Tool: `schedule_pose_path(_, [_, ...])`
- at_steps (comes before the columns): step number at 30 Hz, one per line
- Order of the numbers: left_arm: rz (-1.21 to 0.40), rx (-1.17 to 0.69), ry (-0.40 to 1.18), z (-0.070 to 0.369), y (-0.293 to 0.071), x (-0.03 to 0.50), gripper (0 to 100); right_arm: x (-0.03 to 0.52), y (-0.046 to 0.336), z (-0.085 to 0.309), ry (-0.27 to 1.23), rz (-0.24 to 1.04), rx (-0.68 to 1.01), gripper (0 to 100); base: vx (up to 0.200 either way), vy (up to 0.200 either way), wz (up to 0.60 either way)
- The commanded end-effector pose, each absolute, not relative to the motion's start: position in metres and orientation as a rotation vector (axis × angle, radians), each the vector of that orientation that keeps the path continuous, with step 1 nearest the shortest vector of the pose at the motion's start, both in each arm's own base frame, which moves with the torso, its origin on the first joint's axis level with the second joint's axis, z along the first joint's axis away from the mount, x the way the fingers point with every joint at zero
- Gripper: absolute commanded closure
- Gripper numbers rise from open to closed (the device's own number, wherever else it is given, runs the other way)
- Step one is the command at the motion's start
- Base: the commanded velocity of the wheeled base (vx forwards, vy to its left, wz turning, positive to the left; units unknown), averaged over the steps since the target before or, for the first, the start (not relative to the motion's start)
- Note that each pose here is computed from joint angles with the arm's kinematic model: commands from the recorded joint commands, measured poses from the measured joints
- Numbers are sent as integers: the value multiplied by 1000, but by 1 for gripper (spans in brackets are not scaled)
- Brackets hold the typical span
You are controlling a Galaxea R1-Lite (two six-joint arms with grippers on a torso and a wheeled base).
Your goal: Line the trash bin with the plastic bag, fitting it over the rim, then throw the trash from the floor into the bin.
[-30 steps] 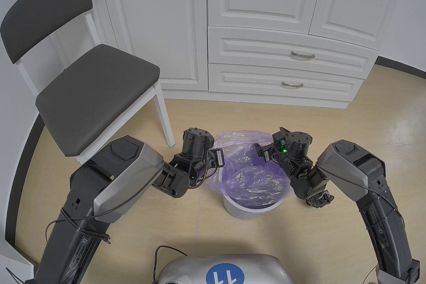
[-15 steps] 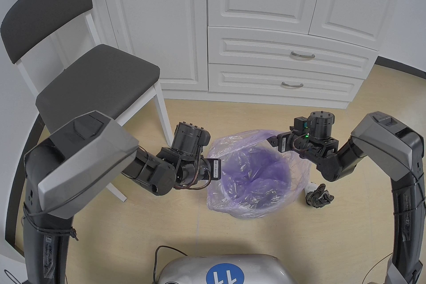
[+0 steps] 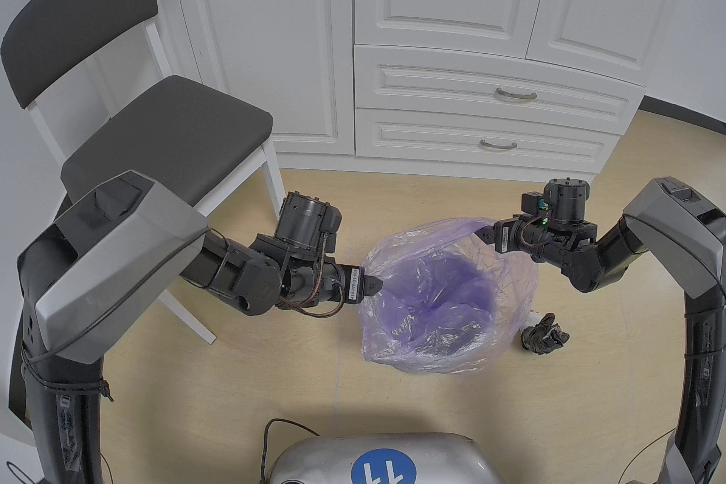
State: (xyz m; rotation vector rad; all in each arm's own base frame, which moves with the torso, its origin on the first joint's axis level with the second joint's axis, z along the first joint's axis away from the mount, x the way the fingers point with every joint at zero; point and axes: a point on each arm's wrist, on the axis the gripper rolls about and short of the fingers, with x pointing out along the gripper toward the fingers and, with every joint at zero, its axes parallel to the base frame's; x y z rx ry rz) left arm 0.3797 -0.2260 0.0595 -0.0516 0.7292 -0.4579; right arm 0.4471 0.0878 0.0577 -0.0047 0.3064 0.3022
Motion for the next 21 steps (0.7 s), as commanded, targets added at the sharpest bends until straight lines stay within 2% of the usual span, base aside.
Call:
schedule_pose_path(1, [-466,5,721,65,-221,377,0,449,88,48,323,302,-24,0,0,0,0])
schedule_pose_path(10, [-519,22,650,83,-245,376,0,448,124,18,364,372,-32,0,0,0,0])
schedule_pose_path(13, [-536,62,643,74,-253,384,0,449,131,10,364,384,-34,0,0,0,0])
schedule_pose_path(17, [-540,111,667,62,-259,394,0,448,127,19,327,379,-29,0,0,0,0])
schedule_pose_path(21, [-507,131,690,58,-263,403,0,438,122,45,292,378,-27,0,0,0,0])
